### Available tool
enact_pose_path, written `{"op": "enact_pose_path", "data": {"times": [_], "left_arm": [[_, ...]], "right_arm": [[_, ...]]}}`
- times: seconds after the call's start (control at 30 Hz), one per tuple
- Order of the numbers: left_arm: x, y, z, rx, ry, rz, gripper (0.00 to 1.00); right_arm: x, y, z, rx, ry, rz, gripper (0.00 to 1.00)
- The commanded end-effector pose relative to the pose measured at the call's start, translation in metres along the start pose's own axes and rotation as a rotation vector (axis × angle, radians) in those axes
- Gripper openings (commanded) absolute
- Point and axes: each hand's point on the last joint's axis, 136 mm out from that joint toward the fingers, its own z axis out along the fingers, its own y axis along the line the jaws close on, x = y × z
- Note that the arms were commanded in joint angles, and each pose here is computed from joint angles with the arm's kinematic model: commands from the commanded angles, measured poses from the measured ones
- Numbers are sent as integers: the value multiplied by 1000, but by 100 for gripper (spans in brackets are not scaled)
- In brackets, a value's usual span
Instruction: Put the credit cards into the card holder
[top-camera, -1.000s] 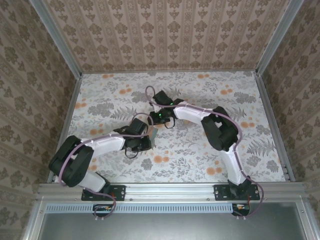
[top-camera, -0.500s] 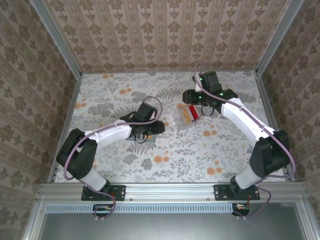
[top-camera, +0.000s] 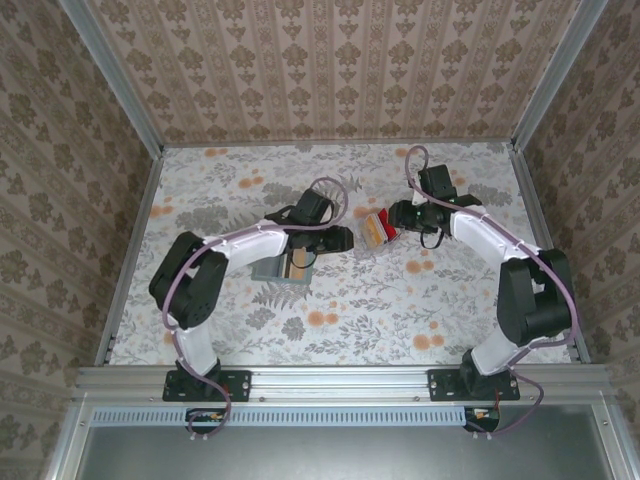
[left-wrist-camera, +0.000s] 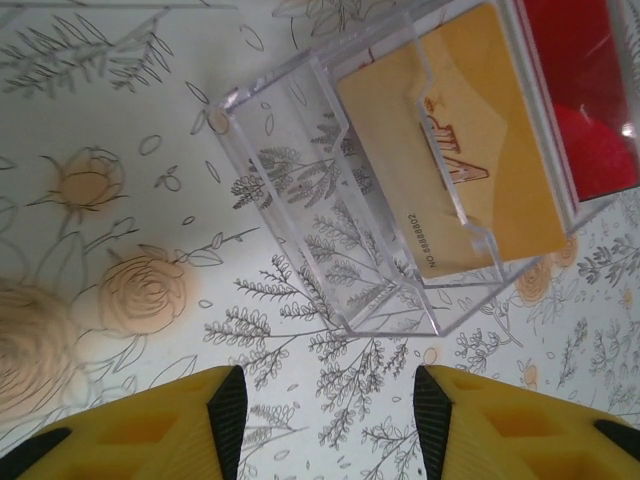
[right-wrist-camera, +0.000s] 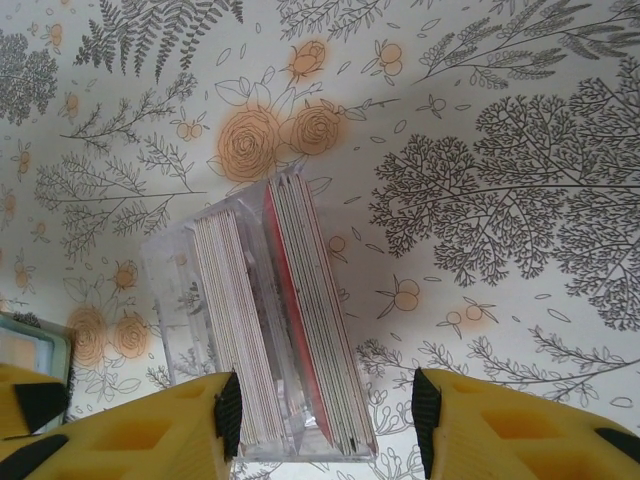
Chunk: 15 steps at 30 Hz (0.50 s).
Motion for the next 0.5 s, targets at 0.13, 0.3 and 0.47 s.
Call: {"op": "enact_pose_path", "data": {"times": [0.13,0.3,0.47], "left_arm": [[-12,-19,15,66,20,23,51],[-14,-19,27,70,34,18,51],[-14,-19,37,78,50,8,51]], "right_arm": [[3,4,20,-34,39,-3,53],[8,14,27,-88,69,-3,53],[9,25,27,-96,69,-52,53]]}}
